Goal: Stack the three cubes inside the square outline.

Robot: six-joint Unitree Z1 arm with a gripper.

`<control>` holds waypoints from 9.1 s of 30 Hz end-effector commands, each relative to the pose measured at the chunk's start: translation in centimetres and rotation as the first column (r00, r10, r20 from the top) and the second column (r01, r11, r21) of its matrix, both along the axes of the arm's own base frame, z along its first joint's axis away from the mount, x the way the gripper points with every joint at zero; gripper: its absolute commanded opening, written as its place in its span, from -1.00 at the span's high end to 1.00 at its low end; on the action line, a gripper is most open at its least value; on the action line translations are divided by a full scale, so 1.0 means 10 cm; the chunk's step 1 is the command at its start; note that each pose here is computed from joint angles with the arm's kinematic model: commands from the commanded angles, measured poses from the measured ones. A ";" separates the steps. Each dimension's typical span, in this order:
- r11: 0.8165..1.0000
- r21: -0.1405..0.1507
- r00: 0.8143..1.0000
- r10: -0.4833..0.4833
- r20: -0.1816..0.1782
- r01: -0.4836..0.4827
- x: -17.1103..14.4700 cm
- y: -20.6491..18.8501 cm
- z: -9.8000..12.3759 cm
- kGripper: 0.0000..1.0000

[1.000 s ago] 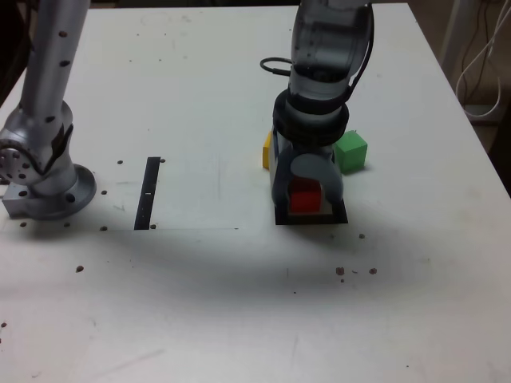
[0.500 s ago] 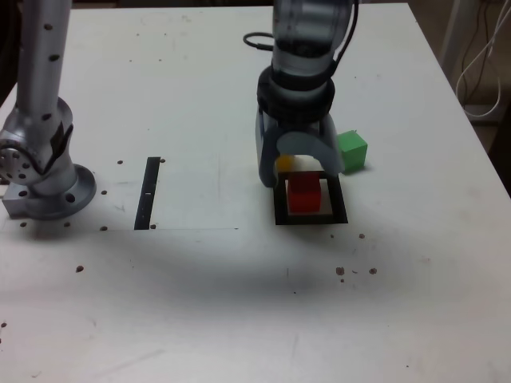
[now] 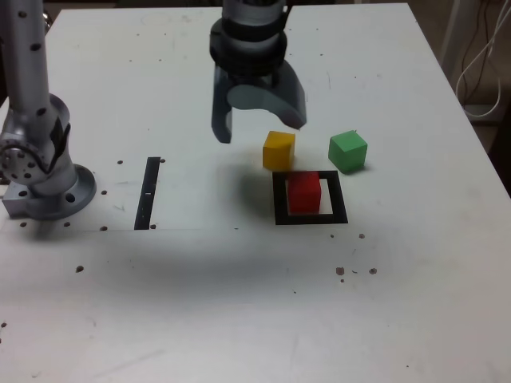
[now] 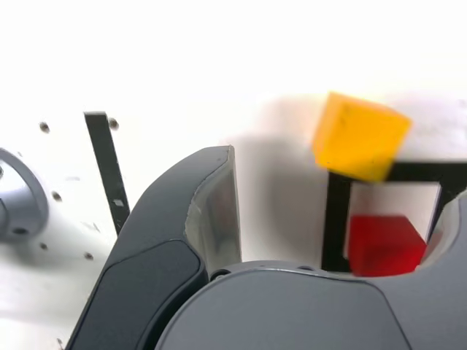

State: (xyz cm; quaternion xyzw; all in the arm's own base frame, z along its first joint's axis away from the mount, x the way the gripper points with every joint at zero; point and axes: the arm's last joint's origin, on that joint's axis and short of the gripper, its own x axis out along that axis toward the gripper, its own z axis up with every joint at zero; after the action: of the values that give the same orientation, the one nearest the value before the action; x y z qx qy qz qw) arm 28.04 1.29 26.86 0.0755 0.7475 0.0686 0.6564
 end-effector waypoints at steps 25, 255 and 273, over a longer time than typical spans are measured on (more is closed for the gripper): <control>1.000 0.017 1.000 0.002 -0.017 -0.002 0.17 0.31 -0.58 -0.93; 0.742 0.023 0.736 -0.661 -0.144 0.670 1.20 0.04 -0.49 -0.80; 0.718 0.018 0.715 -0.691 -0.104 0.696 1.19 0.03 -0.59 -0.29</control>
State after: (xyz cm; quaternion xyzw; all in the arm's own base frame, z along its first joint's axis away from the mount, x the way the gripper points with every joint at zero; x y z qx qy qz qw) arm 40.03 1.58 20.68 0.3710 0.6948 -0.1662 0.5933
